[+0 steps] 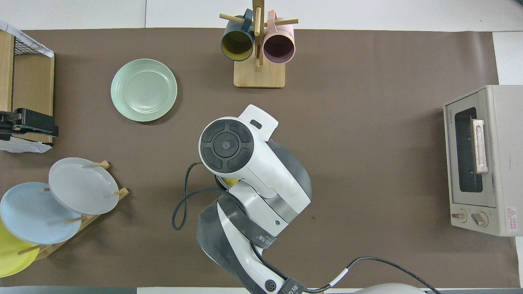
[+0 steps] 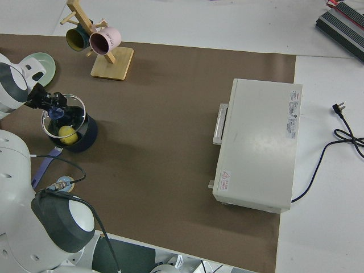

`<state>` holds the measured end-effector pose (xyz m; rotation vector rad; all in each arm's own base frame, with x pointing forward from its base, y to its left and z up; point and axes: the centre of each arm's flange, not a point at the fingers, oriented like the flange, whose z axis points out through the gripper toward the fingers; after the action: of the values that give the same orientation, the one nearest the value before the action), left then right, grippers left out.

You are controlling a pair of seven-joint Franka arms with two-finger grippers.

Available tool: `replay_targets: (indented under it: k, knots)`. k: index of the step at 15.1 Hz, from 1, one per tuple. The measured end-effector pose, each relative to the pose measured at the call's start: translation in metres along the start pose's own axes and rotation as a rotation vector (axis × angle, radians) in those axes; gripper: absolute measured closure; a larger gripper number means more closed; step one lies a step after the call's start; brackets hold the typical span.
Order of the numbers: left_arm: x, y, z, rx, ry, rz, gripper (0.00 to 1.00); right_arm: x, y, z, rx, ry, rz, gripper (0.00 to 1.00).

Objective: Transfer potato from pot to plate
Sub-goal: 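Lift the lid off with the right gripper while the left gripper approaches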

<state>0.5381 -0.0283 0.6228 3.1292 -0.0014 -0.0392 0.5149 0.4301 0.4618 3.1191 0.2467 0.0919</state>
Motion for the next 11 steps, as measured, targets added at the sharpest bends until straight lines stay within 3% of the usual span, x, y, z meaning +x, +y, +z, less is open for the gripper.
replay_targets:
  k: [4, 11]
  knots:
    - [-0.002, 0.028, 0.0, 0.002, 0.0, -0.039, 0.0, 0.027, 0.059, -0.016, -0.006, -0.013, -0.058, 0.35]
    - [-0.022, 0.133, 0.0, -0.004, 0.018, -0.148, 0.0, 0.068, 0.211, -0.019, -0.007, -0.068, -0.16, 0.35]
